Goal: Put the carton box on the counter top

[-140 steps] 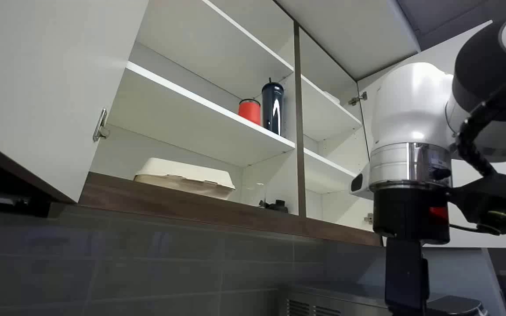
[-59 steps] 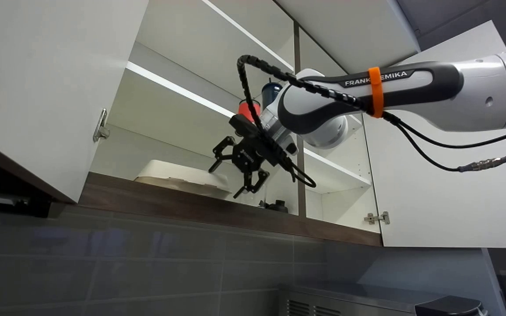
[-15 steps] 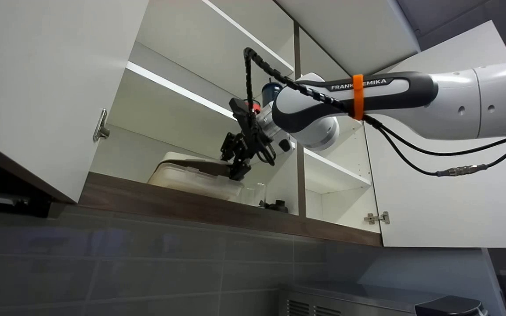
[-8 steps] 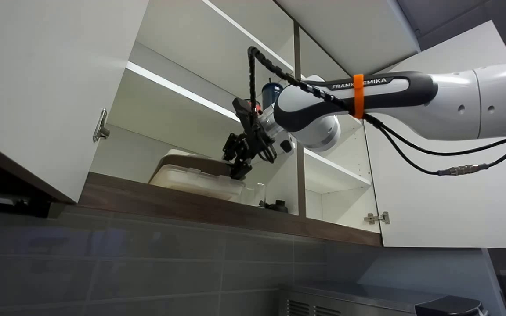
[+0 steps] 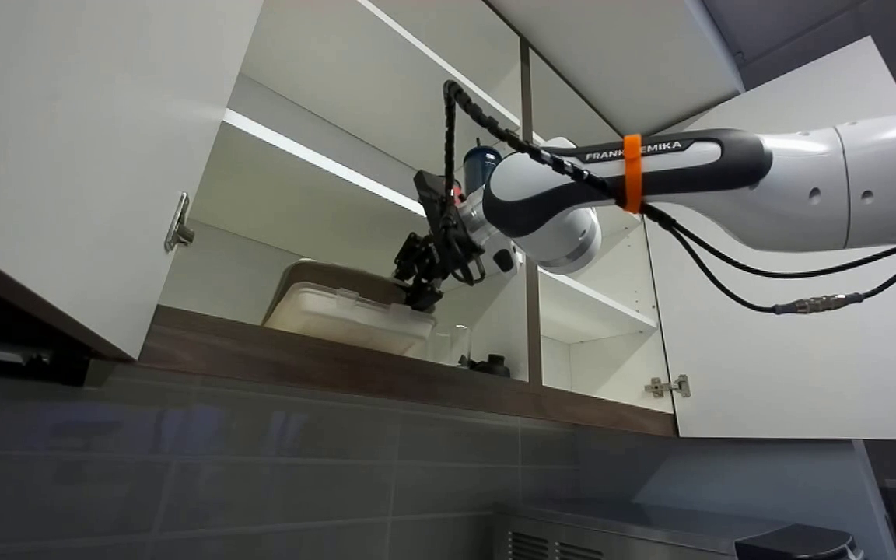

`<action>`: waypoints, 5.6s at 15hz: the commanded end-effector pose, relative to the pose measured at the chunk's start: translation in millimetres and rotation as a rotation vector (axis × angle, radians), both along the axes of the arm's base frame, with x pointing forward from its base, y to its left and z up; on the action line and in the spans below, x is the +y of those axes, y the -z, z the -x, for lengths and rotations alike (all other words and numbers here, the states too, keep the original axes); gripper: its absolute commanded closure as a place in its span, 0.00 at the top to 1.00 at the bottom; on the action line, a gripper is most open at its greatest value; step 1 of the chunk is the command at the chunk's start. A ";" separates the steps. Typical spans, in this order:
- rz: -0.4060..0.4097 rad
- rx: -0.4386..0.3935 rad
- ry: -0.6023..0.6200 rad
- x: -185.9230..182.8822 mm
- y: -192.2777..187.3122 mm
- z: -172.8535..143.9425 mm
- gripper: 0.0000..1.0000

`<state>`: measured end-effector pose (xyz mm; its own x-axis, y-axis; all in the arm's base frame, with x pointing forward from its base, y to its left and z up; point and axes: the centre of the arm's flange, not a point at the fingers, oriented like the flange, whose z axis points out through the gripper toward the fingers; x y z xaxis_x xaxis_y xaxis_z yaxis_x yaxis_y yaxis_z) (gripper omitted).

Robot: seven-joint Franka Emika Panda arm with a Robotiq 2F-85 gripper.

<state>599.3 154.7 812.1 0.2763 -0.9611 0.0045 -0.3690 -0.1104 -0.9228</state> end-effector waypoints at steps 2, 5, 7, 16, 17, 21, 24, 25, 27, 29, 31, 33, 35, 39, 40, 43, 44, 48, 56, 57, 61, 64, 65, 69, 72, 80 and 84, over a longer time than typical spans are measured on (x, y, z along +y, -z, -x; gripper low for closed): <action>-0.035 0.006 0.016 0.3 9.0 2.8 0.40; -0.049 0.007 0.019 1.4 10.2 2.3 0.62; -0.062 0.013 0.026 2.9 10.7 1.4 0.78; -0.063 0.053 0.054 1.6 -9.2 14.8 1.00; -0.039 0.073 0.070 0.8 -12.2 17.5 1.00; 0.042 0.145 0.069 -5.3 -16.4 27.5 1.00; 0.033 0.169 0.067 -2.4 -14.0 25.0 1.00; 0.033 0.179 0.061 -1.1 -14.0 24.2 1.00; 0.050 0.228 0.045 4.4 -11.8 21.0 1.00; 0.105 0.296 0.046 10.2 -7.7 19.1 1.00; 0.139 0.350 0.027 16.9 -8.7 20.3 1.00; 0.167 0.381 0.008 24.4 -16.6 23.4 1.00; 0.202 0.405 -0.008 28.9 -22.0 26.4 1.00; 0.249 0.357 -0.030 21.1 -23.0 29.2 1.00; 0.247 0.343 -0.034 15.8 -23.2 29.2 1.00; 0.251 0.296 -0.044 -5.3 -23.4 28.8 1.00; 0.254 0.286 -0.048 -9.8 -25.7 28.3 1.00; 0.280 0.288 -0.114 -35.3 -29.5 29.5 1.00; 0.446 0.267 -0.259 -71.3 -29.4 38.0 1.00; 0.455 0.279 -0.288 -71.8 -24.2 37.0 1.00; 0.460 0.322 -0.382 -73.0 -8.7 31.7 1.00; 0.458 0.347 -0.443 -74.2 5.2 27.7 1.00; 0.453 0.347 -0.457 -74.0 9.1 26.0 1.00; 0.397 0.329 -0.504 -70.8 18.9 19.6 1.00; 0.344 0.320 -0.513 -70.2 23.2 16.8 1.00; 0.225 0.215 -0.476 -80.1 20.6 7.0 1.00; 0.254 0.226 -0.497 -79.2 29.2 4.8 1.00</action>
<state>598.2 76.6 795.4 0.6941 -0.7128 0.1009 -0.4166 -0.5120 -0.7512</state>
